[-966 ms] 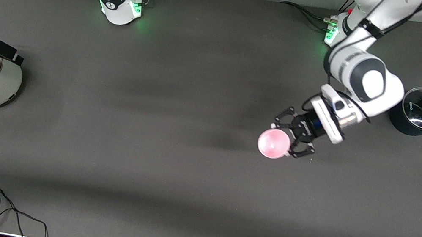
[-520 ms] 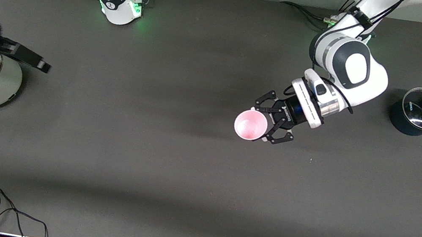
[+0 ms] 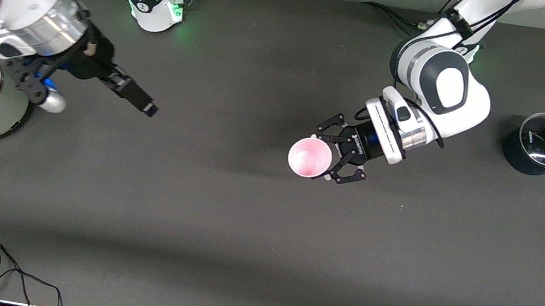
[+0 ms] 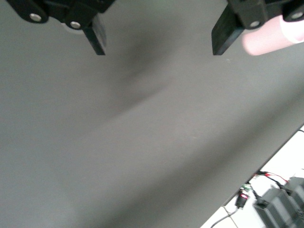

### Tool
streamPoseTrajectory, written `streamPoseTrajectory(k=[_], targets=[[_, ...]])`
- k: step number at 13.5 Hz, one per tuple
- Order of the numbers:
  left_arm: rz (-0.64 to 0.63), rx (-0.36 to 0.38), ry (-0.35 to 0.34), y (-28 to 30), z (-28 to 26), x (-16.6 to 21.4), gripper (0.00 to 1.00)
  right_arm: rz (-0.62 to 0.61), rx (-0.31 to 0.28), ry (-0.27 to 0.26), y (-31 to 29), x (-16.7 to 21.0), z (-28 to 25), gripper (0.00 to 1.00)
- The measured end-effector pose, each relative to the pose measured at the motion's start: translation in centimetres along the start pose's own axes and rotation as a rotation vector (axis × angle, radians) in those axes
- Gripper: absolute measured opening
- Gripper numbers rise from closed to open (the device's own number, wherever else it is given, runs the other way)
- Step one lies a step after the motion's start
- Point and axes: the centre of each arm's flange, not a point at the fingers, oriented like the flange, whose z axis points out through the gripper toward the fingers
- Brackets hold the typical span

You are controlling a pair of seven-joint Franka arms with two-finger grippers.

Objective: Transfer pink cup from left to right arm
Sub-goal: 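Bring the open right gripper over the cup rim beside the left gripper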

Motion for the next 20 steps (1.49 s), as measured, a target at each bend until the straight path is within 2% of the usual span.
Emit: streamPoseTrajectory(k=[6, 7, 15, 18, 20], targets=[[-0.008, 0.004, -0.006, -0.1, 0.2, -0.3, 0.66, -0.017, 0.166, 0.033, -8.9, -9.8, 3.7, 0.99], [-0.008, 0.005, -0.007, -0.1, 0.2, -0.3, 0.66, -0.023, 0.178, 0.031, -9.9, -11.0, 4.9, 0.99], [-0.009, 0.033, -0.026, -0.4, -0.1, -0.5, 0.66, -0.073, 0.12, 0.041, -13.9, -12.6, 14.5, 0.99], [-0.009, 0.039, -0.03, -0.5, -0.2, -0.5, 0.66, -0.076, 0.116, 0.046, -14.2, -12.5, 15.5, 0.99], [-0.008, 0.043, -0.033, -0.5, -0.2, -0.6, 0.66, -0.075, 0.115, 0.049, -14.2, -12.4, 15.5, 0.95]])
